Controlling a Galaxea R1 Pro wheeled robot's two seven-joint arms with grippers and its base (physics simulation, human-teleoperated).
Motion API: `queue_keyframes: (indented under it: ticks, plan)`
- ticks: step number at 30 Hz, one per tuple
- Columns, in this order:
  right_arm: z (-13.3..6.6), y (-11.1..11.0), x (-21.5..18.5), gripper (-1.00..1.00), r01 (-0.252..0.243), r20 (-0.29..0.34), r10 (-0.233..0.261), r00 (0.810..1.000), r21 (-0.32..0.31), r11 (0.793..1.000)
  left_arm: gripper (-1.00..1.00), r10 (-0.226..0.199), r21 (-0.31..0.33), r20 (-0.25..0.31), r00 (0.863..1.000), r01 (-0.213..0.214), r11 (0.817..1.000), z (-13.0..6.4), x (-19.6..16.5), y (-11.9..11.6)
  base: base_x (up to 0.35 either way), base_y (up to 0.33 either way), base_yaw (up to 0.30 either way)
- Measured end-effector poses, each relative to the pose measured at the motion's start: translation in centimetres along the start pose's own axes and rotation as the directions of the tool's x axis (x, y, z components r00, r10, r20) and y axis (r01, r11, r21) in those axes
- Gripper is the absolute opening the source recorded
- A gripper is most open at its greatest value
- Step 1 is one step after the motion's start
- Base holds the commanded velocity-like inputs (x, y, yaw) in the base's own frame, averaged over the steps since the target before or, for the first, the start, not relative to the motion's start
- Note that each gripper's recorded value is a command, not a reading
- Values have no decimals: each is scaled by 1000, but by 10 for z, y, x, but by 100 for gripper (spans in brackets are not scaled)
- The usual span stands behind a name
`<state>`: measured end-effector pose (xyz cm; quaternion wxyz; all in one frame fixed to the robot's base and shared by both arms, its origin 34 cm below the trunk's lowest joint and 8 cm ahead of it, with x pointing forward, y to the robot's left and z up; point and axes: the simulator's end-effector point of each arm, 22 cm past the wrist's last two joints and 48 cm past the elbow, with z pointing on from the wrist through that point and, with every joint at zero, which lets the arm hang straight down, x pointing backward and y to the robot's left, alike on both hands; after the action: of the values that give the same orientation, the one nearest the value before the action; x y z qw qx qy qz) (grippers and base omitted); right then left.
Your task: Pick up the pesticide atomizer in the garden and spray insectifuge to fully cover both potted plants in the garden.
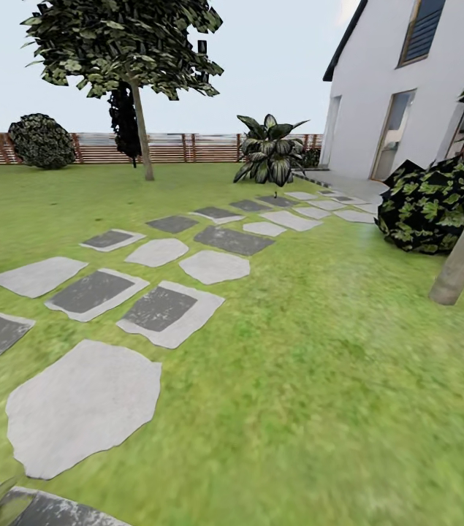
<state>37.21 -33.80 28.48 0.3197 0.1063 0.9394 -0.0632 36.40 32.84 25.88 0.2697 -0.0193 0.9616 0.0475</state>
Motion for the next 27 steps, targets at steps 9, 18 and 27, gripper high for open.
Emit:
queue_keyframes:
  ticks: [9,18,27]
  plan:
    - [0,0,-1,100,-2,1,2,1000,1,1000,100,1,-2,0,1000,-1,1000,0,0,1,336,0,0]
    - [0,1,3,100,-1,-6,1,1000,0,1000,100,2,-3,-6,1000,-2,1000,0,3,2,336,0,27]
    - [0,0,8,100,1,-19,-1,1000,2,1000,100,3,-3,-19,1000,-4,1000,1,8,2,336,0,22]
